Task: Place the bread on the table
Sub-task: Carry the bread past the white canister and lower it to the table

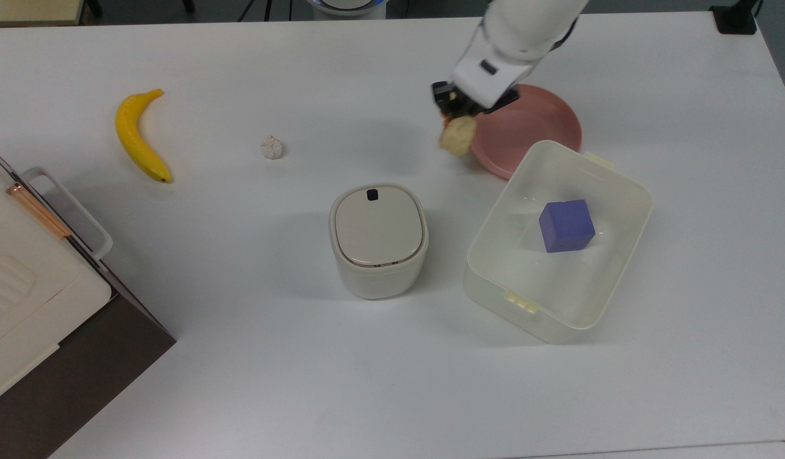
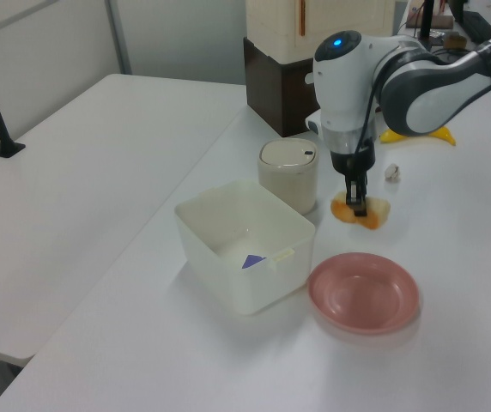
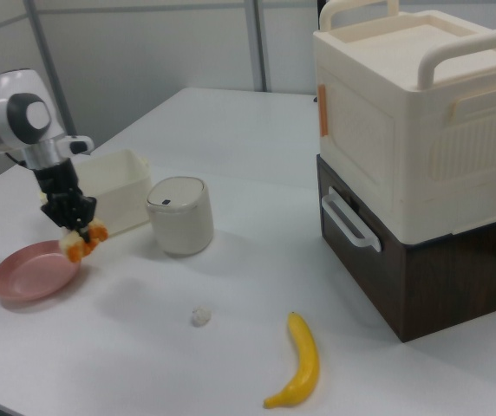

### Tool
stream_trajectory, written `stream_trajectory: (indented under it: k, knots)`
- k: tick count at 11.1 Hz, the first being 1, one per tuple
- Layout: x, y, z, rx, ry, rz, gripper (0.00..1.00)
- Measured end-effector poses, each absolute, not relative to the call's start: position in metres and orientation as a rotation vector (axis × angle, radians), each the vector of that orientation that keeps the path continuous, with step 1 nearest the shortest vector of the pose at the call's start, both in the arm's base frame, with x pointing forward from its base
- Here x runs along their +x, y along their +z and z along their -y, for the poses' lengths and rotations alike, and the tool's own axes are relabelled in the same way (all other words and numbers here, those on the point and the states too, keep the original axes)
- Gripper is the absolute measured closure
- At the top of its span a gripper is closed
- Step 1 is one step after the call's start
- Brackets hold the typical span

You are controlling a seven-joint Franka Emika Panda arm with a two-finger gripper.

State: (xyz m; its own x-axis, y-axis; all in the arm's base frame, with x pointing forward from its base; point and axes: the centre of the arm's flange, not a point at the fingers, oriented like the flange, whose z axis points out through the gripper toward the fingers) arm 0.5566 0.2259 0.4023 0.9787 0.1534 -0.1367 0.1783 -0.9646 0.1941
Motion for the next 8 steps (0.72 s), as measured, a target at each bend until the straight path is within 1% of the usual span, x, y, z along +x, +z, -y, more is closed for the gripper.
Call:
stream_trajectory:
  k: [3,6,7,8]
  knots:
    - [0.576,0.389,-0.17,2.888,-0.205,-0.14,0.89]
    - [0.589,0.373,-0.123,2.876,-0.257,-0.046,0.9]
    - [0.591,0.366,-0.112,2.871,-0.275,-0.025,0.83]
    - [0.593,0.361,-0.107,2.868,-0.288,-0.017,0.68]
